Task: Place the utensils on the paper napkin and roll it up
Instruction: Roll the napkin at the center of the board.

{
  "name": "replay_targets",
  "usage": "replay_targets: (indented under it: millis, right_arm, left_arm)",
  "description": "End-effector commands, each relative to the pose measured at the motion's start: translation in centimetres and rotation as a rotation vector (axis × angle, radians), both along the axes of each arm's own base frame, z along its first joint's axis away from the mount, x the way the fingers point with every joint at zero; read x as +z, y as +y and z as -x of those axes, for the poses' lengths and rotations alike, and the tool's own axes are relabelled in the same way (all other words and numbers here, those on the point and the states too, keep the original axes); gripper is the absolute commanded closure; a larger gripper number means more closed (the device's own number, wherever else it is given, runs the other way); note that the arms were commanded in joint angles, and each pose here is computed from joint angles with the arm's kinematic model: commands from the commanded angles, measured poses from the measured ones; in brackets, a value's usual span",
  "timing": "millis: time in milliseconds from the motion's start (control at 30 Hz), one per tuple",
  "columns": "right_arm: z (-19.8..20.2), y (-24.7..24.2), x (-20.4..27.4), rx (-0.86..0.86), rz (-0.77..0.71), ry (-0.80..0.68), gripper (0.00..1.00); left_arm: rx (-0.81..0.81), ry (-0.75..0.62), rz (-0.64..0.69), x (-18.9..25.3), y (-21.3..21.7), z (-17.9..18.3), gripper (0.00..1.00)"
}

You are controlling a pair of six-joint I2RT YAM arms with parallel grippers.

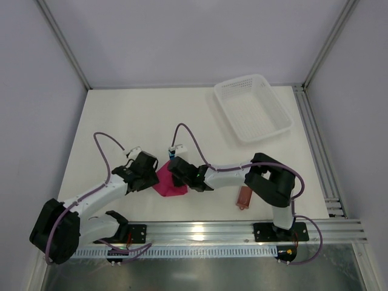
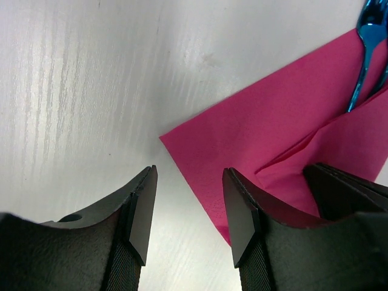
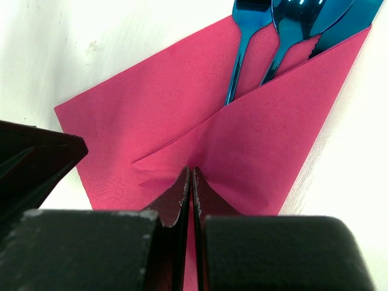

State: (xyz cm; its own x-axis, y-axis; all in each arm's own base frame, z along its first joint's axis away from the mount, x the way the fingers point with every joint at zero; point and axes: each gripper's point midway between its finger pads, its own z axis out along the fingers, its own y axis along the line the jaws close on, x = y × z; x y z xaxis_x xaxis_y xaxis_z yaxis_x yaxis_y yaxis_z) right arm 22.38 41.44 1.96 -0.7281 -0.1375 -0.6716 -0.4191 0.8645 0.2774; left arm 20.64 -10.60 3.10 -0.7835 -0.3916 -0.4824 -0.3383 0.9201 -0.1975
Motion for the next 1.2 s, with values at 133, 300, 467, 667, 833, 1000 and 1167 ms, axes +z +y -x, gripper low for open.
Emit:
replay_targets:
  millis: [133,300,467,667,833,1000,1167]
  right_arm:
    - [1.9,-2.0,-2.5,0.022,0.065,0.075,0.96]
    - [2.0,-2.0,-2.4,0.023,0.062,0.075,0.96]
    - [2.0,-2.2,-2.7,0.02,0.07,0.075,0.96]
    - [2.3,-2.5,-3.3,0.02,0.077,0.092,0.96]
    - [2.1,-2.1,-3.1,0.019,0.058,0.082,0.96]
    - [2.2,-2.1,-3.0,0.02,0.048,0.085,0.96]
    - [2.5,-2.0,-3.0,0.024,0.02,0.089,0.96]
  left_arm:
    - [0.022,0.012,-0.065,-1.8,0.7,-0.9,0.48]
    - [0.001,0.026,-0.051,-1.9,-0.2,-1.5,0.49]
    - [-0.05,0.05,0.103,-1.8,-3.1,-1.0,0.56]
    - [-0.091,-0.037,0.294,0.6,-5.6,-0.6,0.56]
    - [-0.137,-0.126,0.484,2.6,-7.7,-0.1,0.55]
    - [-0.131,-0.149,0.481,2.1,-7.4,-0.1,0.55]
    - [-0.126,-0.13,0.4,1.6,-6.7,-0.8,0.56]
